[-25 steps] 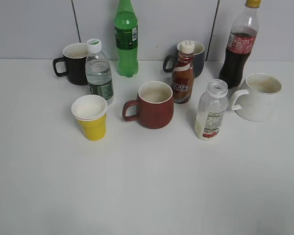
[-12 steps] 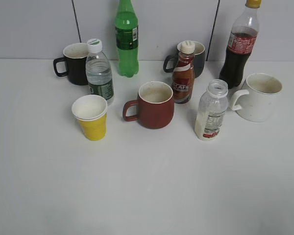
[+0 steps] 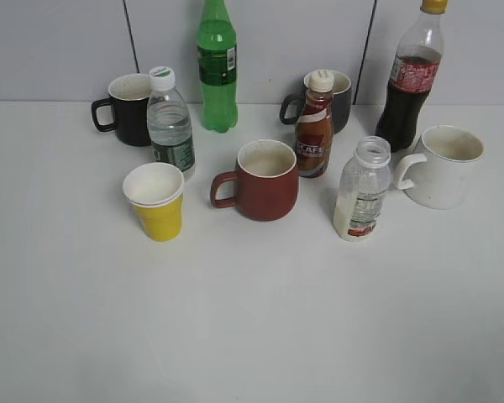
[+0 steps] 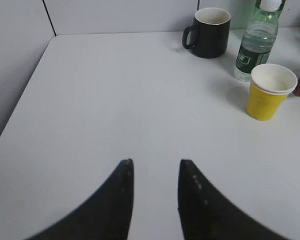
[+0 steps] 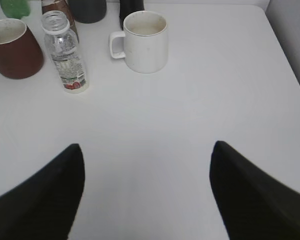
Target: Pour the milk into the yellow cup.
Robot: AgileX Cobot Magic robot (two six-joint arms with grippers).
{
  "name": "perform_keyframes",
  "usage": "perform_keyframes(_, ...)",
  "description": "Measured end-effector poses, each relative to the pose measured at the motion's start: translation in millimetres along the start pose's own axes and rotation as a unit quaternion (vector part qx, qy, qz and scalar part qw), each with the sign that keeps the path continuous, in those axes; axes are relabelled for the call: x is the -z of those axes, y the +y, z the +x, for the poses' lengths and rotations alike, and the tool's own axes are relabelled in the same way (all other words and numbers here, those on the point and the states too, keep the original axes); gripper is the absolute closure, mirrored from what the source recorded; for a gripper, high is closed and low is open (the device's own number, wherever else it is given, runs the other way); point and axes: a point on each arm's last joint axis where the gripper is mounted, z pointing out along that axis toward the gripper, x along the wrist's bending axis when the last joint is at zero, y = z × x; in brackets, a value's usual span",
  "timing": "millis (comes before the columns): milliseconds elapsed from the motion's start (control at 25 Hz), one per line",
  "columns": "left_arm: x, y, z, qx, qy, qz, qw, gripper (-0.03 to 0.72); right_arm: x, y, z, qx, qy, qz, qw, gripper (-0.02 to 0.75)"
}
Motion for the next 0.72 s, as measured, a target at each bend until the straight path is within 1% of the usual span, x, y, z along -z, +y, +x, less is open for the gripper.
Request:
perform_keyframes(200, 0.0, 0.0, 0.0, 0.0, 0.0, 0.0, 1.0, 0.452, -1.2, -1.0, 1.5, -0.005, 0.008, 0.002, 1.0, 0.152)
perform_keyframes(720, 0.0, 0.0, 0.0, 0.0, 0.0, 0.0, 1.0, 0.452, -1.3, -1.0, 1.5, -0.007, 0.009, 0.002, 1.0, 0.151)
